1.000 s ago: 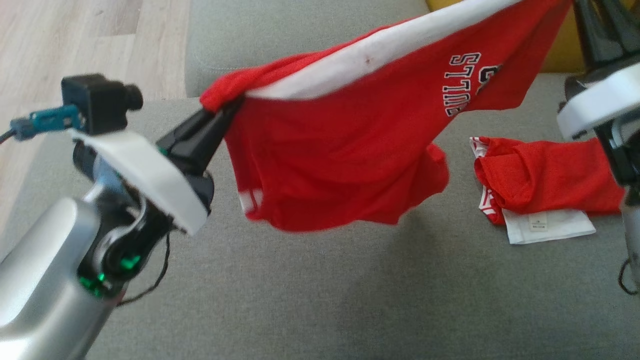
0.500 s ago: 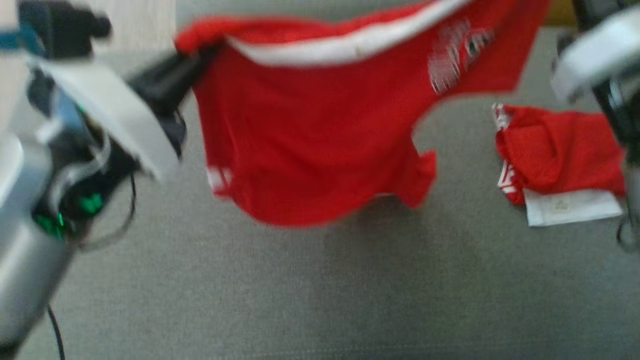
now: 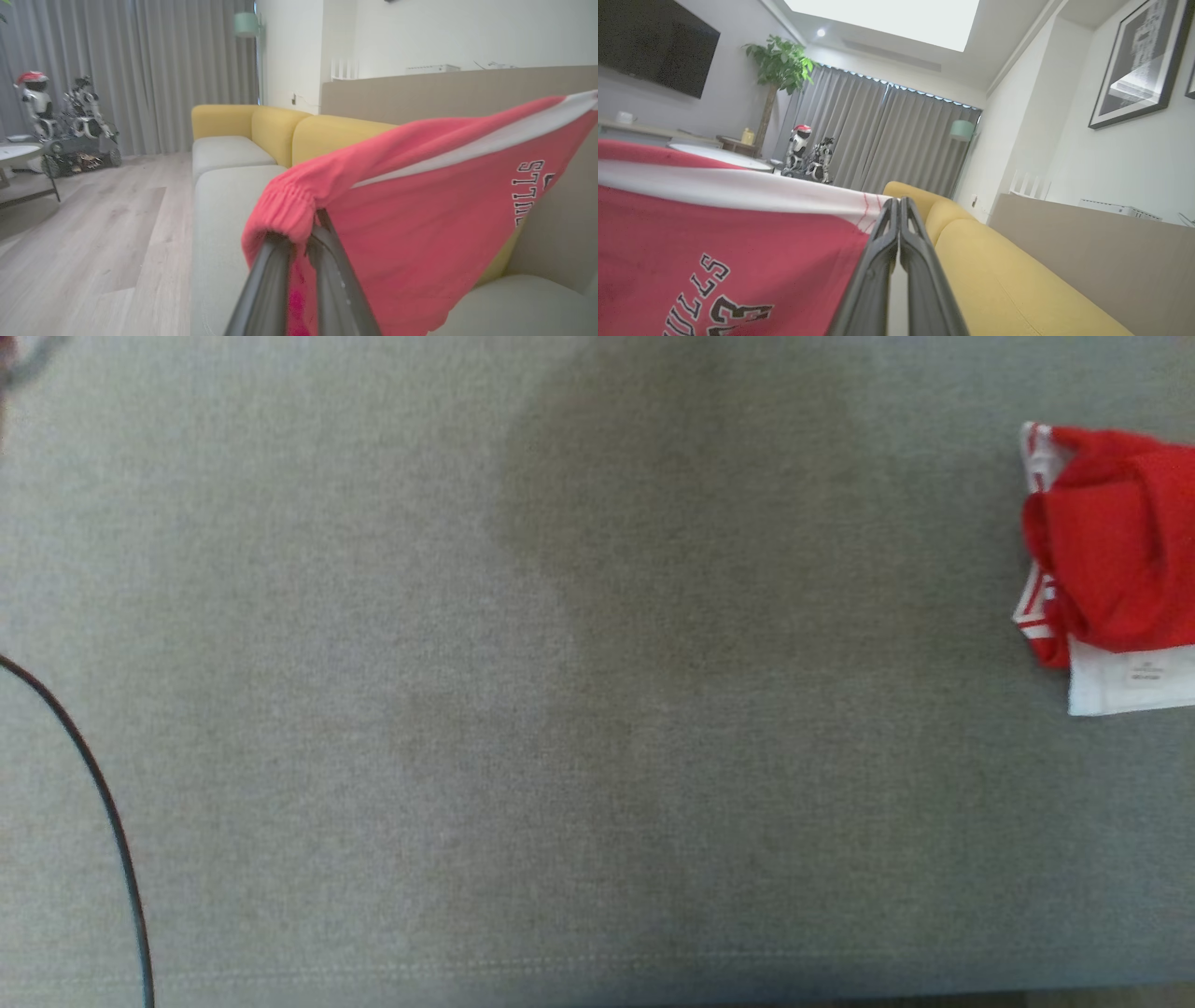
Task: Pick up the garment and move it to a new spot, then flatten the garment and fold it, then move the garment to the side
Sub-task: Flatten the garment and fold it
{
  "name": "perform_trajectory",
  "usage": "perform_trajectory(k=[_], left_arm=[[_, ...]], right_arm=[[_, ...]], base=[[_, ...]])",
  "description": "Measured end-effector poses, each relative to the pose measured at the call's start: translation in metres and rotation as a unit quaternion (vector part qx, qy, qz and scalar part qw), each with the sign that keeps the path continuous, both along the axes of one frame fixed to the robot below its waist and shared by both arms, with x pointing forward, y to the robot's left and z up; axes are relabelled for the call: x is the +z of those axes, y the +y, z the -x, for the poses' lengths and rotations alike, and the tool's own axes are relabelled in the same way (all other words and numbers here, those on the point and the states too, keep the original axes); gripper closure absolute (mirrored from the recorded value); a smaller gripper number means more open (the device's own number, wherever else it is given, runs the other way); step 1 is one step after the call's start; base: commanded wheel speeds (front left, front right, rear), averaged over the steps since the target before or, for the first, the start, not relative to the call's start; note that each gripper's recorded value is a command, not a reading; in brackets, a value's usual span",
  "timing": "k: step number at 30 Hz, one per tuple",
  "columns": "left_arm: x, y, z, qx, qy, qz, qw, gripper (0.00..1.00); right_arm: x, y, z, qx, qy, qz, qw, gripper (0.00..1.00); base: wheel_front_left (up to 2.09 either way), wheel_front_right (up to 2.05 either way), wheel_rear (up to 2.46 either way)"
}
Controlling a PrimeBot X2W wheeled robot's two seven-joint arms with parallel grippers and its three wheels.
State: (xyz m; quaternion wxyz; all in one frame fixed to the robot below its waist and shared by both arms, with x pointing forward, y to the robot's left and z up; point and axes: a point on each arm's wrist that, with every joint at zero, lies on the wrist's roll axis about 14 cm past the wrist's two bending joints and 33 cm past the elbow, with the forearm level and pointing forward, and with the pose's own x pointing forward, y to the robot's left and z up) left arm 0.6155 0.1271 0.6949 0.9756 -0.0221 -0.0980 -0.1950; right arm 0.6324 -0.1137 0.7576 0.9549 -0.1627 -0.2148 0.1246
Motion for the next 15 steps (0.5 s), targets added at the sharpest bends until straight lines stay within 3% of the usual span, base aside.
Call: perform_trajectory(k=[4, 9, 15], left_arm=[[-0.003, 0.008, -0.018, 0.015, -0.031, 0.002, 0.999, 1.0], [-0.074, 0.009, -0.023, 0.018, 0.028, -0.02, 0.999, 1.0], [-0.189, 0.001, 0.013, -0.002, 0.135, -0.075, 0.988, 1.0]], right_arm=[[-0.019, 0.007, -0.022, 0.006, 0.002, -0.037, 0.999, 1.0], [-0.117, 0.021, -0.036, 0.009, 0.111, -0.035, 0.993, 1.0], [-0.246, 0.022, -0.01, 0.006, 0.26, 0.008, 0.966, 1.0]], base=[[0.0, 0.0, 0.0], [0.0, 0.0, 0.0], [0.0, 0.0, 0.0]])
